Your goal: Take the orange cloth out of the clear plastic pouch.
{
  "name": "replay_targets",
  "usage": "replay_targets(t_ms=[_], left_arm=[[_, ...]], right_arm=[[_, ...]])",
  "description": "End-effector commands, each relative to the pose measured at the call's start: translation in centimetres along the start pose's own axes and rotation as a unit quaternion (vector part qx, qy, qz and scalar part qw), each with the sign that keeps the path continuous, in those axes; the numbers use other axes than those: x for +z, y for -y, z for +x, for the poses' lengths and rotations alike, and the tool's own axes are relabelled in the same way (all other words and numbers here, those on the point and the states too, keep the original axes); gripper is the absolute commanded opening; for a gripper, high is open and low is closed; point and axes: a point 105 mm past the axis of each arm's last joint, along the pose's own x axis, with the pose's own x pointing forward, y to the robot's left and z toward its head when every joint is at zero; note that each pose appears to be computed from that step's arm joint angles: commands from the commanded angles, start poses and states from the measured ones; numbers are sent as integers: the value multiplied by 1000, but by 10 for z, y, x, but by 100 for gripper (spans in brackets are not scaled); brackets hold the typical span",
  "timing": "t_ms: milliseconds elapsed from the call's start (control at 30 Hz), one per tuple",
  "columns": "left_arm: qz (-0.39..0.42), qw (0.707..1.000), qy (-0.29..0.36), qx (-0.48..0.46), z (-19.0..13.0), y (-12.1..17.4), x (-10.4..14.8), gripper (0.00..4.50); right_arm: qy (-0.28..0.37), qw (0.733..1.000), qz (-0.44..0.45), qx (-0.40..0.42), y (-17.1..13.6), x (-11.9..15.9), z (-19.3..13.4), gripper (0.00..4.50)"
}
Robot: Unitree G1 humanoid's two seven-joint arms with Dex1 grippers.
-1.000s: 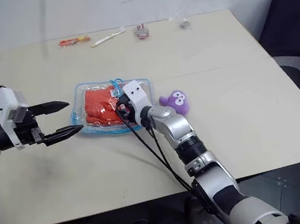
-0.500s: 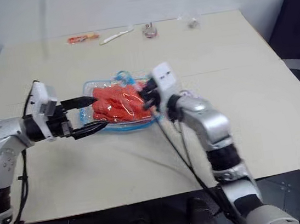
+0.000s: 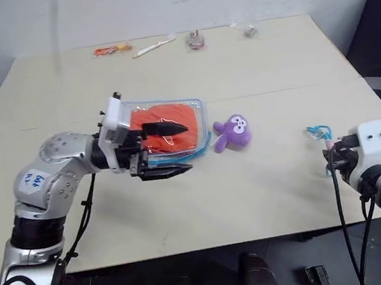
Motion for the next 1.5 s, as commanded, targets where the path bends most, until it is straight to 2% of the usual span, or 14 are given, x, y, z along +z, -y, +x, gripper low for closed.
replay_targets(t_ms=[33, 200, 233, 300, 400, 533, 633, 733, 933, 1133, 1500], left_arm=[[30, 1000, 2, -3, -2, -2, 9, 450], [31, 1000, -1, 3, -7, -5, 6, 450], [31, 999, -3, 6, -8, -6, 4, 450], [35, 999, -14, 16, -13, -8, 1, 450], [45, 997, -40, 37, -24, -13, -6, 450], [61, 991, -87, 76, -51, -24, -16, 450], [82, 983, -138, 90, -70, -28, -27, 450], [102, 972, -191, 96, -87, -31, -40, 450], [127, 955, -247, 107, -117, -39, -45, 450], [185, 911, -350, 116, -154, -56, -56, 450], [211, 898, -367, 124, -156, -75, -68, 450]], right_arm=[[29, 999, -14, -16, 7, 11, -7, 260], [31, 999, -36, -13, 9, 16, -13, 433], [31, 998, -55, -10, 10, 20, -14, 448], [37, 992, -119, 10, 4, 32, -15, 448], [44, 965, -243, 86, -23, 45, -16, 448], [66, 925, -315, 203, -72, 55, -15, 448], [76, 896, -344, 268, -103, 56, -17, 448], [101, 867, -337, 352, -136, 60, -33, 448], [128, 835, -291, 449, -169, 65, -59, 448], [133, 833, -258, 470, -174, 73, -64, 448], [130, 837, -254, 467, -177, 75, -62, 448]])
